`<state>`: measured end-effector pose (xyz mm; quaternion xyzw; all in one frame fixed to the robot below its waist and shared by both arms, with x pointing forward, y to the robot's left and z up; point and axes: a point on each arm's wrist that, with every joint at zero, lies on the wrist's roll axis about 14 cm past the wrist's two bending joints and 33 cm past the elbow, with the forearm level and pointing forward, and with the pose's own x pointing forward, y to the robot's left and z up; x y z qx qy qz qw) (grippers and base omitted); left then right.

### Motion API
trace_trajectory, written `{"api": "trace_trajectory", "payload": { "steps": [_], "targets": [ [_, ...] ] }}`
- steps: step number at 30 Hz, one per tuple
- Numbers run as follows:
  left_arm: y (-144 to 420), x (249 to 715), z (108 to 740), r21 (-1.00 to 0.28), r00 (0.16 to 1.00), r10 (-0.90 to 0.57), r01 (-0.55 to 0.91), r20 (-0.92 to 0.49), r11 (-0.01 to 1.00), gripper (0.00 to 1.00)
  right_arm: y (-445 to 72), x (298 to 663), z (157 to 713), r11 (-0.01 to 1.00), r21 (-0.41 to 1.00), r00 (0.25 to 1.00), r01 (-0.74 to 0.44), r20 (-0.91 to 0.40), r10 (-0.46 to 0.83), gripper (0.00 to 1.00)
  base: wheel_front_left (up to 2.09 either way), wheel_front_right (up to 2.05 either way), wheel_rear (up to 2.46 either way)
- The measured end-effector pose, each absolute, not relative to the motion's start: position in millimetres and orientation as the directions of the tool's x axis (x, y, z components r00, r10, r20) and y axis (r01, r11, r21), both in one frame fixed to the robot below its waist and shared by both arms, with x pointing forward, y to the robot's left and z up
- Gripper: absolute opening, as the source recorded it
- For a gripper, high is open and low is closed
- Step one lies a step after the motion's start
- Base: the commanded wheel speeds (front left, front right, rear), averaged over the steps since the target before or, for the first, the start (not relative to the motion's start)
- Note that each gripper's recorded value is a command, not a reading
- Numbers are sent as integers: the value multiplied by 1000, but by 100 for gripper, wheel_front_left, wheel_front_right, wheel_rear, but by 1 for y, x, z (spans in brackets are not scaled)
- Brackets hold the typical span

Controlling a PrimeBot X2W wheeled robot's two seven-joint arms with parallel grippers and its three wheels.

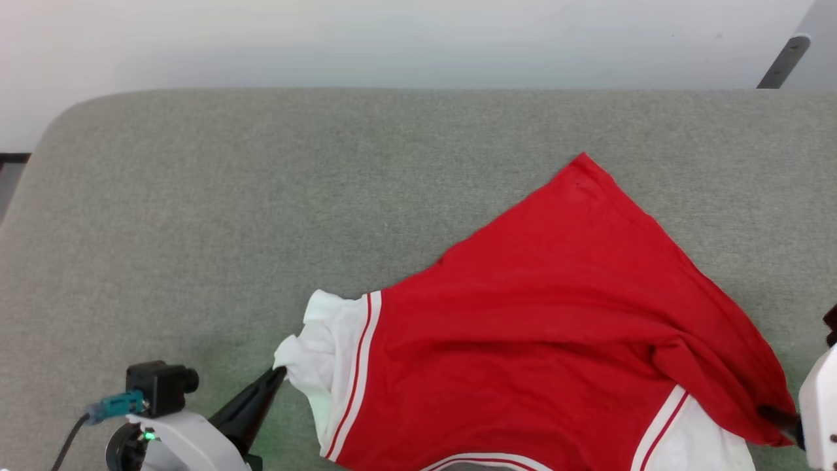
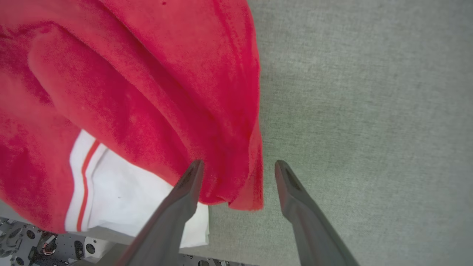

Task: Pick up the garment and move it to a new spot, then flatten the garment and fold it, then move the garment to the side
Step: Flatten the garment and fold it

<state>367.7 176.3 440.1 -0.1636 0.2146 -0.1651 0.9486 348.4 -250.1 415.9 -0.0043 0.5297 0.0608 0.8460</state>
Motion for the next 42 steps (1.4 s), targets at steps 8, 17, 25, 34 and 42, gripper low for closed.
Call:
{"api": "trace_trajectory", "payload": {
  "steps": [8,17,25,34,42],
  "targets": [
    [174,365,442,-382,853,-389,250,-348,890,0,-248,363,463,991,7,521,-132,-850,76,100,0,0,0],
    [171,366,445,-392,855,-394,253,-338,885,0,-208,440,531,965,-45,769,-258,-614,177,100,0,0,0],
    [168,377,442,-395,850,-405,263,-337,880,0,-171,511,535,935,-78,799,-346,-548,250,100,0,0,0],
    [168,389,434,-403,849,-404,256,-340,878,0,-148,569,491,911,-93,710,-401,-660,245,100,0,0,0],
    [180,388,412,-413,848,-364,195,-385,890,0,-126,590,431,903,-27,566,-428,-787,245,100,0,0,0]
  ]
}}
